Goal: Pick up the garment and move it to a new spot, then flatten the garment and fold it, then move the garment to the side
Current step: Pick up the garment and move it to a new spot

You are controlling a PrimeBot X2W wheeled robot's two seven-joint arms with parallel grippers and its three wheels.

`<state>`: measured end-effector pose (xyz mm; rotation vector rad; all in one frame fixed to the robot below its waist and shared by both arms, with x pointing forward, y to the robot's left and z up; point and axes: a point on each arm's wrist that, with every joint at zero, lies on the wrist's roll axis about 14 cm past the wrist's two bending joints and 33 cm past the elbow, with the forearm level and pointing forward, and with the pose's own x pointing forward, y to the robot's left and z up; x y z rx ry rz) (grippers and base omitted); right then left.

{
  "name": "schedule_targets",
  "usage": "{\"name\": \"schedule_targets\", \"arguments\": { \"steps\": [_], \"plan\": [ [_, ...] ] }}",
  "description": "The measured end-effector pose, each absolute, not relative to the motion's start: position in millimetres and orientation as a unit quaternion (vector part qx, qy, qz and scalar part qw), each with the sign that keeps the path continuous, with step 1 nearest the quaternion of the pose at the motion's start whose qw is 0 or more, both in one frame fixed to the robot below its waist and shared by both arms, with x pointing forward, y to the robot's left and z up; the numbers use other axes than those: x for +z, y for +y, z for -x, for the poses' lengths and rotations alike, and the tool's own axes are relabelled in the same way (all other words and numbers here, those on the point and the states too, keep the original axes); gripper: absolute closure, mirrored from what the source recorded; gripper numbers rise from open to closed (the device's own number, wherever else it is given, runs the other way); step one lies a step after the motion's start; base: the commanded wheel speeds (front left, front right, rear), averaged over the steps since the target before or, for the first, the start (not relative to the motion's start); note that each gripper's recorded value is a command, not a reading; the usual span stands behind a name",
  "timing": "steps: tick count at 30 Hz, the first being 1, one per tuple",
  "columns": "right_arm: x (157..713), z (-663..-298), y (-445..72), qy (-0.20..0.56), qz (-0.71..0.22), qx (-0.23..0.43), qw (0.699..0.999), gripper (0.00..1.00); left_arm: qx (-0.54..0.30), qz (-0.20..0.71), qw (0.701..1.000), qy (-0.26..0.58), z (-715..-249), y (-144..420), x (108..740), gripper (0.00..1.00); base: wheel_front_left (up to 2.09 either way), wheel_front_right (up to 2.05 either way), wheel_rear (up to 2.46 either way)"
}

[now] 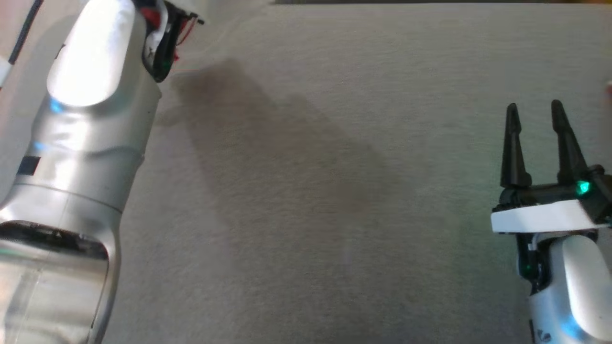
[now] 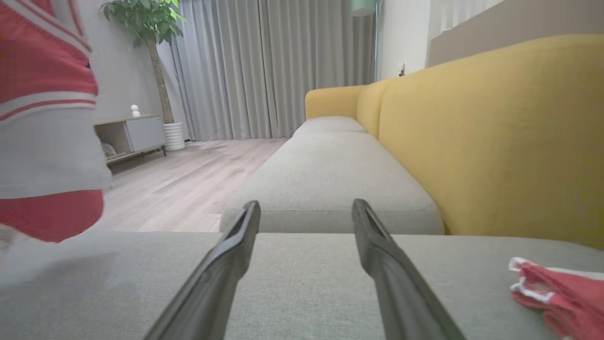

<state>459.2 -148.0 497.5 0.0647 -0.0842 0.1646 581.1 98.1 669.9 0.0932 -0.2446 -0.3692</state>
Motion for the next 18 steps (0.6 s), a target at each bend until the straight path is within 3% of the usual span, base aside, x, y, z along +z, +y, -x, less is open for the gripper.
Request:
{"name": "schedule_targets", "arguments": {
  "steps": [8, 13, 18],
  "plan": [
    [544.2, -409.4, -212.2, -0.100, -0.039, -0.010, 0.994, 0.00, -0.330, -0.015, 0.934, -0.133, -554.5, -31.3, 692.1, 1.00, 0.00, 0.00, 0.00],
    [557.0, -381.2, -247.4, -0.118, -0.047, -0.063, 0.990, 0.00, -0.409, -0.013, 0.910, -0.064, -527.1, -97.9, 628.3, 1.00, 0.00, 0.00, 0.00],
    [548.3, -371.5, -257.4, -0.105, -0.065, -0.082, 0.989, 0.00, -0.469, -0.021, 0.882, 0.041, -483.8, -135.1, 517.3, 1.00, 0.00, 0.00, 0.00]
  ]
}}
